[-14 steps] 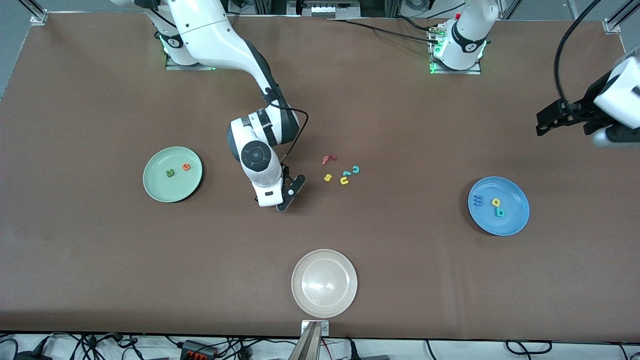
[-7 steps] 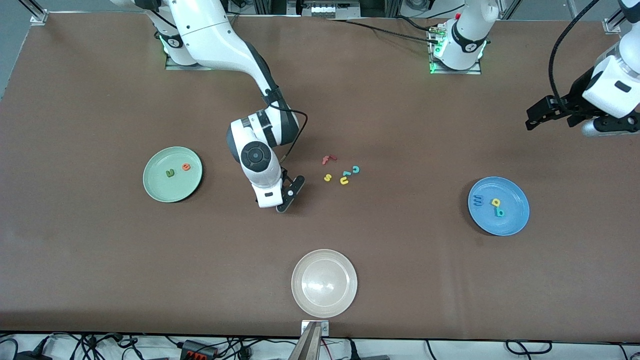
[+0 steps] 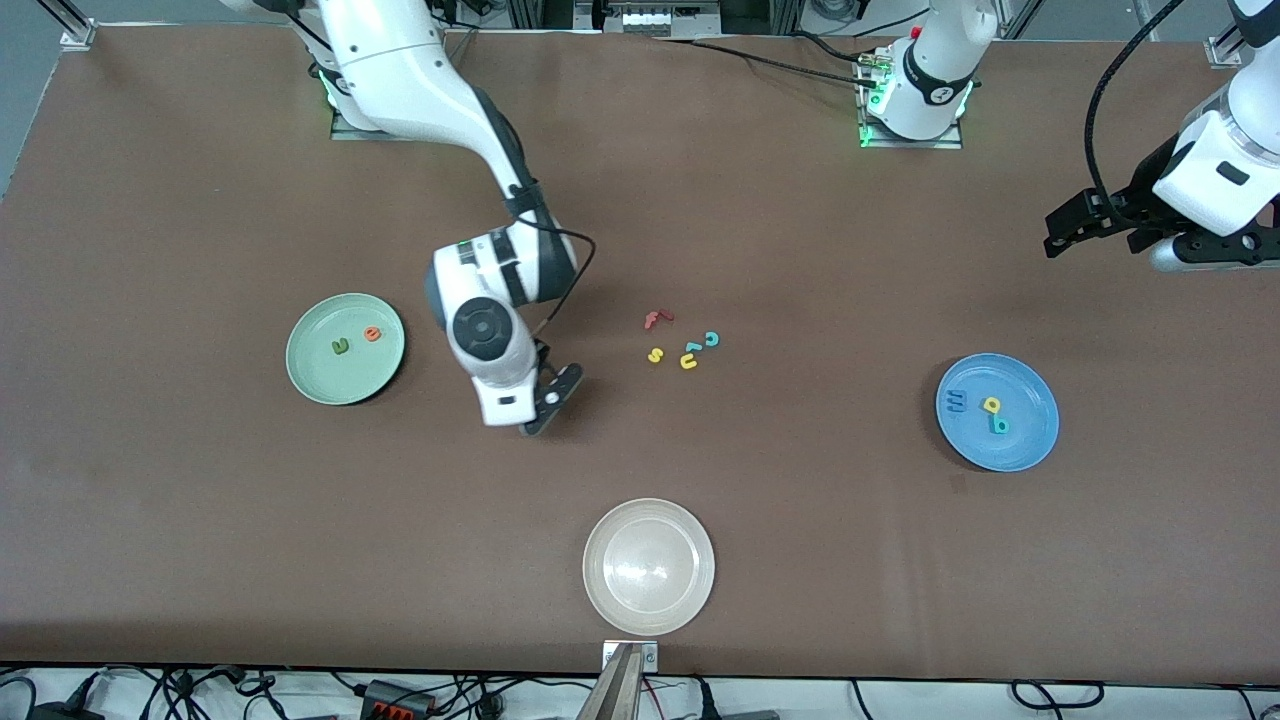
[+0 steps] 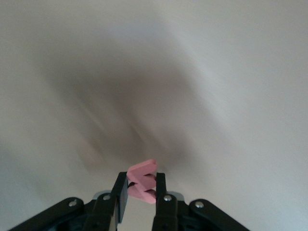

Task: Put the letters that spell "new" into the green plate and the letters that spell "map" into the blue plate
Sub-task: 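Grasp the pink w with the right gripper while the left gripper withdraws, then lower the pink w onto the green plate and open the right gripper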

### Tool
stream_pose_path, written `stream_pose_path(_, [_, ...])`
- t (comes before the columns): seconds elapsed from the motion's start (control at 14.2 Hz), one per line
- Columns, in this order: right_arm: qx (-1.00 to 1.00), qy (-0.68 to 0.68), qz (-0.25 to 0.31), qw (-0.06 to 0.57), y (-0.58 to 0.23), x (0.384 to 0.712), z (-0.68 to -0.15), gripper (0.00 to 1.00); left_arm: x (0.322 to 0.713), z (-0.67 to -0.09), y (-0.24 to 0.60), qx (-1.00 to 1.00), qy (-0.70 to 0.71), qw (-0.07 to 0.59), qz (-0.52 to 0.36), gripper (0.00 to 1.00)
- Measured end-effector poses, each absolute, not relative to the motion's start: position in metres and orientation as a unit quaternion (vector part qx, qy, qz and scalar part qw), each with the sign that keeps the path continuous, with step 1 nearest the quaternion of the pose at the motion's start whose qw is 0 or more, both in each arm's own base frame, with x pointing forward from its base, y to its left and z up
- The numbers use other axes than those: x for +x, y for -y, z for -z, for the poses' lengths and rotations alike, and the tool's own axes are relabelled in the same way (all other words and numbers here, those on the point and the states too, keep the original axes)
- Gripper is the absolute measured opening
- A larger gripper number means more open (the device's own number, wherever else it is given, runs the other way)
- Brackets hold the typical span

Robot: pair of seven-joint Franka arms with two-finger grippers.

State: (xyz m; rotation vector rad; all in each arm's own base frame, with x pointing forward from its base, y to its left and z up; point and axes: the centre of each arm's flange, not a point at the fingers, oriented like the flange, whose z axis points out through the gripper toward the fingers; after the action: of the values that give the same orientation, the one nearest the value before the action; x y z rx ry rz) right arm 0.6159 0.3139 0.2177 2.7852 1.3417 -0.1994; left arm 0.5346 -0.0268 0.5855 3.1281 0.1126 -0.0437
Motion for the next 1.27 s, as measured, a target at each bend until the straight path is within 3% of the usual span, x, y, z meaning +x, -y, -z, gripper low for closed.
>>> stream_pose_path(0.28, [0.928, -0.354, 0.109, 0.031, -0.197, 0.641, -0.275, 0.27, 0.535, -0.586, 0.027, 0.999, -0.033, 0.006, 0.013, 1.00])
stream_pose_path(0.63, [0.951, -0.249, 0.185, 0.007, -0.061, 0.601, -0.230, 0.27, 0.536, -0.586, 0.027, 0.999, -0.033, 0.006, 0.013, 1.00])
stream_pose_path(1.2, [0.946, -0.229, 0.227, -0.012, -0.042, 0.557, -0.194, 0.27, 0.536, -0.587, 0.027, 0.999, -0.033, 0.006, 0.013, 1.00])
stream_pose_path(1.27, [0.946, -0.229, 0.228, -0.013, -0.042, 0.556, -0.194, 0.33, 0.536, -0.587, 0.027, 0.999, -0.033, 0.006, 0.013, 1.00])
